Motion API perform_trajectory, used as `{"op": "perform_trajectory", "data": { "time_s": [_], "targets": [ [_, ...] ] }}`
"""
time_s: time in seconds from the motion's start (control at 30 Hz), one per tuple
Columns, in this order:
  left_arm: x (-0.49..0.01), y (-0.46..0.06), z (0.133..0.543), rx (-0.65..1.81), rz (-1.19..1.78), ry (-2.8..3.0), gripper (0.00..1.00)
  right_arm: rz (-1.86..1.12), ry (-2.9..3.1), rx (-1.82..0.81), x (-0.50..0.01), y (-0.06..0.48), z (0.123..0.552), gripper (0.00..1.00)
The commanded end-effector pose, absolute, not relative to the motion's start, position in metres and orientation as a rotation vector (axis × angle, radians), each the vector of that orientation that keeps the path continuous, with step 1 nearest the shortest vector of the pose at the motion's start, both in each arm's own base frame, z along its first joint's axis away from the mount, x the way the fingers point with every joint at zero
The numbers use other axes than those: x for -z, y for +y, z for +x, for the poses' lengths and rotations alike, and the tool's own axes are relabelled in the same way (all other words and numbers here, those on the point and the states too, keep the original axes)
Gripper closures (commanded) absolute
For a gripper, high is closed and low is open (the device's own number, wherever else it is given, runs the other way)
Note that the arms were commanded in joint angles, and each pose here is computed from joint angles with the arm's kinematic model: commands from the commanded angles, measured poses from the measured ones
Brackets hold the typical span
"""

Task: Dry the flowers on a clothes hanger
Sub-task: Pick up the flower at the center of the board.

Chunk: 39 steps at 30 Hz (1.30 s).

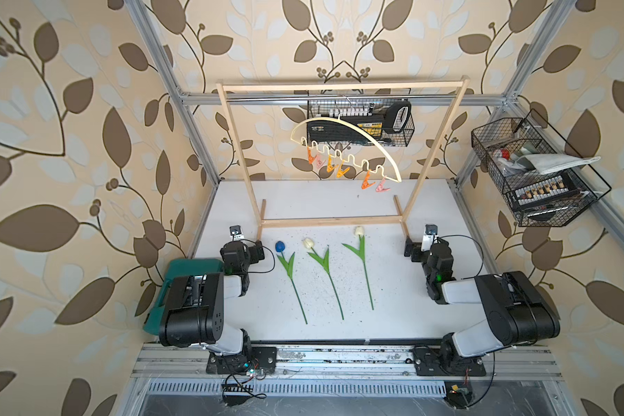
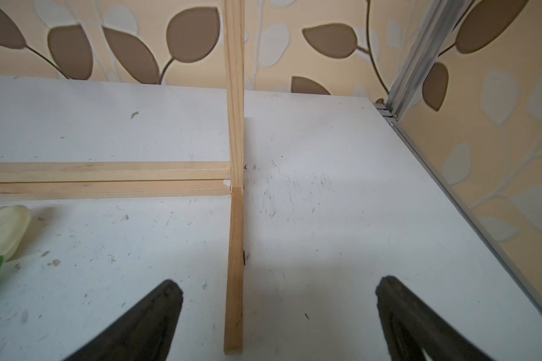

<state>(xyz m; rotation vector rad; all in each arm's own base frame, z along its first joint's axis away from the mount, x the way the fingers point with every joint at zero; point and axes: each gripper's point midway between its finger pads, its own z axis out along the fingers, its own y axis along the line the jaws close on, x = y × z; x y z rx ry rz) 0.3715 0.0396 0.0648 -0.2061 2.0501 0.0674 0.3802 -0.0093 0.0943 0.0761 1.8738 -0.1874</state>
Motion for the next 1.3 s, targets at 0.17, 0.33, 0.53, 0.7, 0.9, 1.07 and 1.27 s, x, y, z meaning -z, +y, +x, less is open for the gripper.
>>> {"op": "perform_trajectory", "data": {
  "time_s": [0.17,0.33,0.53,0.7,0.9,1.07,1.27],
  "targets": [
    [-0.077,0.042,0.381,-0.058,-0.218,2.008,0.01,0.079,1.866,0.172,-0.098,-0.008,0.385,0.01],
    [-0.078,0.042,0.381,-0.058,-0.218,2.007,0.01,0.08,1.866,0.172,-0.098,-0.009,0.385,0.01],
    [-0.078,0.042,0.381,-0.058,-0.218,2.007,0.01,0.079,1.865,0.171,-0.099,-0.008,0.385,0.01],
    [-0.077,0.041,0.381,-0.058,-0.218,2.008,0.01,0.08,1.866,0.172,-0.099,-0.009,0.385,0.01],
    [-0.08,0.04,0.381,-0.055,-0.206,1.995,0.01,0.087,1.829,0.19,-0.106,-0.01,0.381,0.01],
    [-0.134,0.015,0.385,0.056,-0.186,2.112,0.01,0.057,1.77,0.305,-0.167,0.006,0.357,0.01],
    [-0.202,-0.046,0.362,0.324,-0.368,2.069,0.01,0.287,1.86,0.149,-0.223,0.003,0.332,0.01]
  ]
}}
